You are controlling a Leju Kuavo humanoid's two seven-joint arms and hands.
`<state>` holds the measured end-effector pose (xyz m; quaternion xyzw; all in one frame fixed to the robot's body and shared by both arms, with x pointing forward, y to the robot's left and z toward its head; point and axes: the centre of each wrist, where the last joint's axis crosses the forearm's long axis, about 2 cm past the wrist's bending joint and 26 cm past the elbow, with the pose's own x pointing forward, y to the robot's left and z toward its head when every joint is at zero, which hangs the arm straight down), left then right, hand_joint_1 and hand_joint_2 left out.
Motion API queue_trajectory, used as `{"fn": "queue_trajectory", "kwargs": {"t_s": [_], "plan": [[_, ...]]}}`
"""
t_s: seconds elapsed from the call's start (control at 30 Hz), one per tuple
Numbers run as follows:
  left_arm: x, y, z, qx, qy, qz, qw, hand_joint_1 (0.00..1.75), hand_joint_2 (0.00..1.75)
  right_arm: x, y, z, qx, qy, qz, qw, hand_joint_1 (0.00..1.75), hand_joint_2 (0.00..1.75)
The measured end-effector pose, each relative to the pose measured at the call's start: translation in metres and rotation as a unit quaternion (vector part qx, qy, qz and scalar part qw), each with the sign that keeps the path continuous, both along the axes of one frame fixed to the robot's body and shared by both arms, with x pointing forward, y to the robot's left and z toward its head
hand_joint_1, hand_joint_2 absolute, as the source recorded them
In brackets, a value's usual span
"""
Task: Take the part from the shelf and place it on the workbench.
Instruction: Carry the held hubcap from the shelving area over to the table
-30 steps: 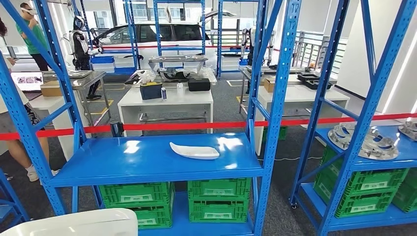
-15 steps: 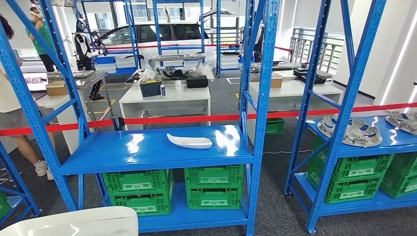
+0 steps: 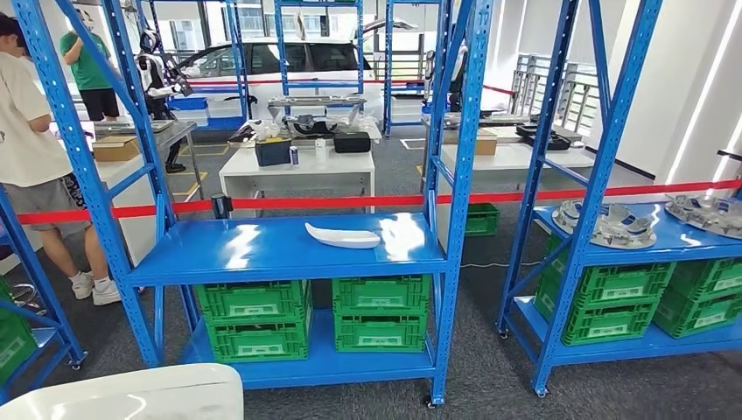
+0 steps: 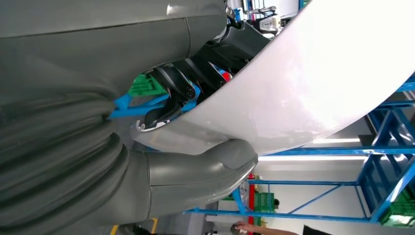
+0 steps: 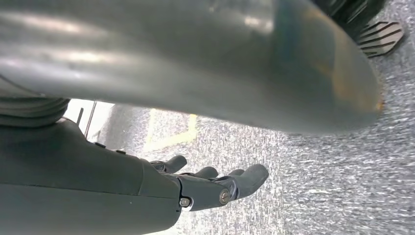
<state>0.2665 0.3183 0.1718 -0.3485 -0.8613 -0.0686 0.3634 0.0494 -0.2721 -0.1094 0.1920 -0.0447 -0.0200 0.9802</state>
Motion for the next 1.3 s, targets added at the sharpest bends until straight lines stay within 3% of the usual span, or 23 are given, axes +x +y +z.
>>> {"fn": "queue_trajectory", "kwargs": {"t_s": [0.83, 1.3], "plan": [[-0.0002, -0.0010, 0.0045, -0.006, 0.001, 0.005, 1.000, 1.75, 1.75, -0.0012, -0.0011, -0.0001, 0.005, -0.004, -0.003, 1.000, 0.00, 0.00], [-0.0090, 0.0022, -0.0001, -0.028, 0.014, 0.021, 0.999, 1.75, 1.75, -0.0025, -0.0015, -0.0003, -0.001, -0.017, 0.026, 0.999, 0.00, 0.00]]}}
